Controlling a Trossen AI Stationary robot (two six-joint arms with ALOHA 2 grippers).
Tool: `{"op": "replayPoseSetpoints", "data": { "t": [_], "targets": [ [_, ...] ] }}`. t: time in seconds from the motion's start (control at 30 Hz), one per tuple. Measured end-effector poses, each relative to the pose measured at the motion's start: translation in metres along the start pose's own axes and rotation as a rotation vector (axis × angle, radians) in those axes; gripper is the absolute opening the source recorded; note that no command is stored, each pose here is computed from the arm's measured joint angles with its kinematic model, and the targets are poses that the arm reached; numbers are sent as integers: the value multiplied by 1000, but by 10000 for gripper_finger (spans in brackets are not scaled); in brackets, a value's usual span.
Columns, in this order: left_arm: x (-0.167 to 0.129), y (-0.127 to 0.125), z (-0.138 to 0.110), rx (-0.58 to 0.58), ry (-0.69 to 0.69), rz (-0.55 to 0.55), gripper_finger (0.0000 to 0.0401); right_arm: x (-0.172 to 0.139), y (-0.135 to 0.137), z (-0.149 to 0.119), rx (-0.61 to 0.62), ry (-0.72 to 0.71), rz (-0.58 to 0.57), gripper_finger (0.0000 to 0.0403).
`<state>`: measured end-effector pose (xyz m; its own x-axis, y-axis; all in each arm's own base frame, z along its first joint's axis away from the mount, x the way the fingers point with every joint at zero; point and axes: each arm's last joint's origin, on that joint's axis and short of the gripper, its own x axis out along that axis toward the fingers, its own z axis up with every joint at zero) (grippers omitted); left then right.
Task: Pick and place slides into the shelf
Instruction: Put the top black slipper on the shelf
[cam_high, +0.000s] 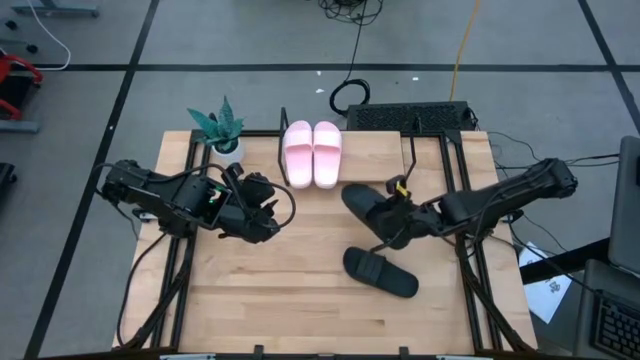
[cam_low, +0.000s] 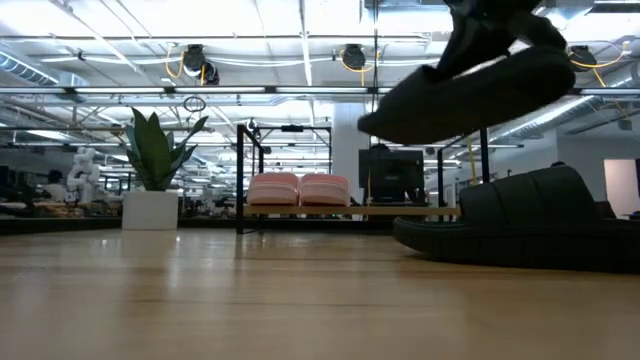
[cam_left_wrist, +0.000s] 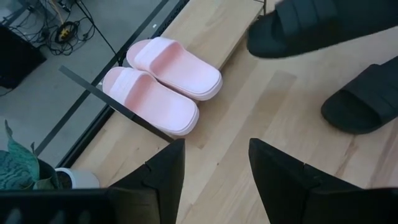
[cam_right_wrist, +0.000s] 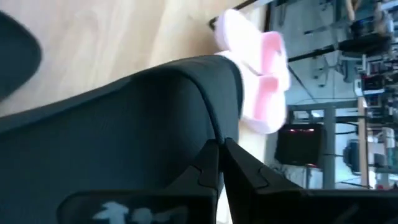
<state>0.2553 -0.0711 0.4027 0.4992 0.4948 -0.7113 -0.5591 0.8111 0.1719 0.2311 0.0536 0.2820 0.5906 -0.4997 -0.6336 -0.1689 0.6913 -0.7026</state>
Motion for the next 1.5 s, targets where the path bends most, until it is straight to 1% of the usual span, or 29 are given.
{"op": "replayPoseSetpoints", "data": {
  "t": [0.07, 0.13, 0.2, 0.27, 0.37, 0.43, 0.6, 0.7, 0.77, 0.93, 1.13, 1.27, 1.5],
  "targets": [
    [0, 0, 0, -2, -1, -1, 182, -4, -8, 2, -13, 12, -28, 0],
    [0, 0, 0, -1, -4, 2, 182, -4, -17, 2, -34, 37, -83, 0],
    [0, 0, 0, 0, -4, 3, 182, -2, -25, 0, -48, 69, -122, 0],
    [0, 0, 0, 14, -8, 7, 182, 4, -33, -4, -46, 105, -136, 0],
    [0, 0, 0, 56, -14, 14, 182, 15, -47, -13, -26, 165, -151, 0],
    [0, 0, 1, 85, -17, 19, 182, 22, -57, -19, 11, 202, -170, 0],
    [0, 1, 1, 135, -36, 48, 182, 39, -85, -34, 89, 258, -240, 0],
    [1, 3, 2, 165, -34, 60, 182, 52, -99, -40, 106, 294, -277, 0],
    [3, 5, 3, 186, -31, 68, 182, 63, -104, -47, 103, 336, -268, 0],
    [9, 11, 8, 218, -19, 94, 182, 94, -108, -60, 140, 404, -197, 0],
    [15, 19, 12, 199, -5, 120, 182, 122, -110, -69, 143, 459, -171, 0],
    [18, 22, 14, 187, 9, 118, 182, 133, -111, -75, 163, 488, -155, 0],
    [18, 23, 14, 184, 10, 120, 182, 134, -110, -90, 179, 536, -147, 0]
  ]
}}
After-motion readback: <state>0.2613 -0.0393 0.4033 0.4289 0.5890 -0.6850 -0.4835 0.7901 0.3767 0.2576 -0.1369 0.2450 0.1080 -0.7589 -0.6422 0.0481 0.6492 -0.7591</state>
